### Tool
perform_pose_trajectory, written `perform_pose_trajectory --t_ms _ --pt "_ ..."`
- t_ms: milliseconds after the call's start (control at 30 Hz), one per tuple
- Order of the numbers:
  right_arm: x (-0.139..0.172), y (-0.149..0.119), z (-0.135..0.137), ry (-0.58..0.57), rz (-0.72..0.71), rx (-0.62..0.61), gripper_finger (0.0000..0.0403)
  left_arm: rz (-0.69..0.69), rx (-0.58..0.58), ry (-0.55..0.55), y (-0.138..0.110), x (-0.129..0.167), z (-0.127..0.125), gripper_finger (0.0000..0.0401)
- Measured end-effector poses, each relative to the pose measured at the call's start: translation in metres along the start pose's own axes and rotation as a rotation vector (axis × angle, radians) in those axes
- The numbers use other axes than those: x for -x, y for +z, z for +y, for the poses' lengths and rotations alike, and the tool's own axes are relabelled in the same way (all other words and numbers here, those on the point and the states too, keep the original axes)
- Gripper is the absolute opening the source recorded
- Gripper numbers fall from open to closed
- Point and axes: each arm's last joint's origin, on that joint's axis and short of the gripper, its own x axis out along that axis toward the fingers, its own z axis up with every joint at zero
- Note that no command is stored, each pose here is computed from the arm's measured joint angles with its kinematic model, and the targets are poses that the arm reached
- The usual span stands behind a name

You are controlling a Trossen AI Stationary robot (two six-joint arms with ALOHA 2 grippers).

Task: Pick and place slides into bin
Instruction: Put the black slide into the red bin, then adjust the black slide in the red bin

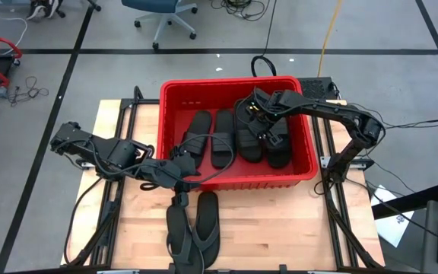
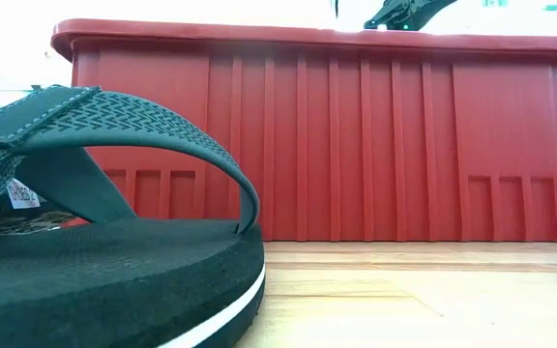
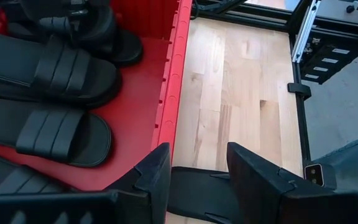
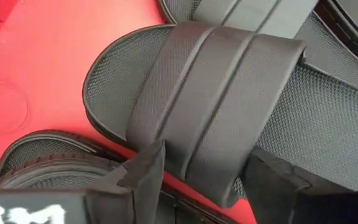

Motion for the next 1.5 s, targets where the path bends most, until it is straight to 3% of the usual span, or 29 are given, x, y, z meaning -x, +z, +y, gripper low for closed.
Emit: perform_pose_trajectory --t_ms 267,767,1167,1300,1500 --pt "0.009 0.001 0.003 -0.023 -0.013 -0.049 0.0203 0.015 0.002 -0.031 0.000 0.000 -0.001 0.0154" --pt "0.065 0.005 0.020 -0.186 -0.125 -0.082 0.0203 0.015 0.004 -0.031 -0.001 0.000 -0.001 0.0154" --pt "0.126 0.031 0.077 -0.297 -0.311 -0.004 0.0197 0.021 0.003 -0.028 -0.001 0.000 -0.001 0.0154" --pt "0.136 0.028 0.094 -0.279 -0.298 -0.137 0.0197 0.022 0.003 -0.028 -0.001 0.000 -0.001 0.0154" --pt "0.125 0.016 0.099 -0.280 -0.149 -0.311 0.0196 0.021 -0.018 -0.028 -0.001 0.000 -0.001 0.0154"
